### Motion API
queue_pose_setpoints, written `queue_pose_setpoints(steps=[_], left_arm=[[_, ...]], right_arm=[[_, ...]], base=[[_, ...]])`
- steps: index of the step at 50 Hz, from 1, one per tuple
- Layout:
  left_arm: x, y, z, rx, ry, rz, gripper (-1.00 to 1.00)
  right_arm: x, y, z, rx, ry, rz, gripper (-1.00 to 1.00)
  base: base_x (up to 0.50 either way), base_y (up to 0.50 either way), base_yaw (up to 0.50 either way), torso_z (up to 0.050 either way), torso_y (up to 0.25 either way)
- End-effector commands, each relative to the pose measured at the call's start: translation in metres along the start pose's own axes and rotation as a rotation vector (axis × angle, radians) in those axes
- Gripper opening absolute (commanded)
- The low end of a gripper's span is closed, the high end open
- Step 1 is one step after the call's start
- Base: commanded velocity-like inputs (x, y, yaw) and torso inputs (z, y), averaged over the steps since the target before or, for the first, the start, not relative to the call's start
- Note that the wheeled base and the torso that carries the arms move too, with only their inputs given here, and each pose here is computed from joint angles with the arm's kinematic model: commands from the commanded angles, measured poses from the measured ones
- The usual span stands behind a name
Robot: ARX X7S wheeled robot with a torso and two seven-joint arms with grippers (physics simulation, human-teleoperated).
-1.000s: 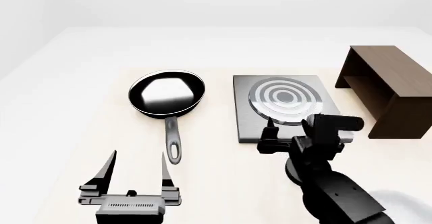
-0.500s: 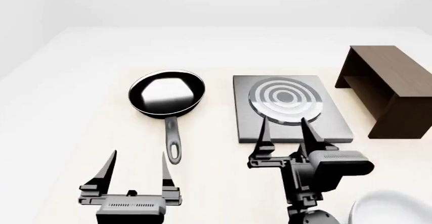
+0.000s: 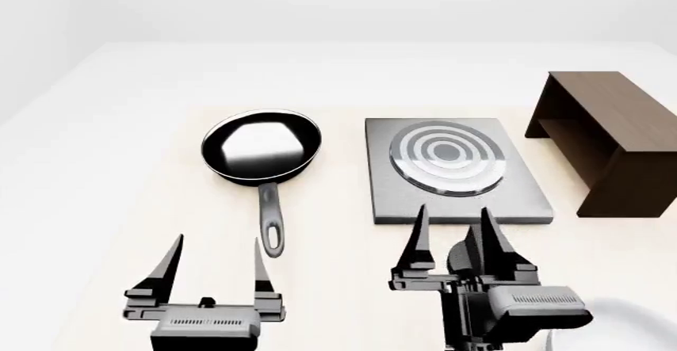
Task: Turn on the stove.
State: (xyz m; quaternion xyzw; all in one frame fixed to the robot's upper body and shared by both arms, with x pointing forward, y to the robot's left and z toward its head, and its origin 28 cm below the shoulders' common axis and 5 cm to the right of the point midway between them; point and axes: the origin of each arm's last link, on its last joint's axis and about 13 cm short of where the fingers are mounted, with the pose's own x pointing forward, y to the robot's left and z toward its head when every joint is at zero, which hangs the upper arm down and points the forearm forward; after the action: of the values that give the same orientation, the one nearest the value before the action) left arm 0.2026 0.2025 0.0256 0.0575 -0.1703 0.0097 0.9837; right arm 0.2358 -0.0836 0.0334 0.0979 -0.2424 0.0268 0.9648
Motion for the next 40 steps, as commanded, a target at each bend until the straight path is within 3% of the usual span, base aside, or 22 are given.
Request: queue_pose_setpoints(steps=[1,19,28,40], left_arm=[[-0.001,0.000,0.002,0.008,-0.006,-0.003,1.00],[-0.001,-0.001,0.002,0.019,-0.015,-0.013,1.00],[-0.002,-0.001,0.003,0.016,-0.013,-0.011,1.00],[-0.002,-0.002,0.006,0.014,-0.010,-0.010,1.00]], right_arm=[[-0.012,-0.005,-0.007,0.003,-0.037,-0.009,1.00],[-0.020,0.000,-0.012,0.002,-0.045,0.018,1.00],[-0.021,0.004,-0.003,-0.130,-0.129,0.044,1.00],[-0.017,0.006,0.001,-0.178,-0.145,0.024,1.00]], base=[[0.00,0.00,0.00,0.000,0.000],[0.00,0.00,0.00,0.000,0.000],[0.00,0.00,0.00,0.000,0.000],[0.00,0.00,0.00,0.000,0.000]])
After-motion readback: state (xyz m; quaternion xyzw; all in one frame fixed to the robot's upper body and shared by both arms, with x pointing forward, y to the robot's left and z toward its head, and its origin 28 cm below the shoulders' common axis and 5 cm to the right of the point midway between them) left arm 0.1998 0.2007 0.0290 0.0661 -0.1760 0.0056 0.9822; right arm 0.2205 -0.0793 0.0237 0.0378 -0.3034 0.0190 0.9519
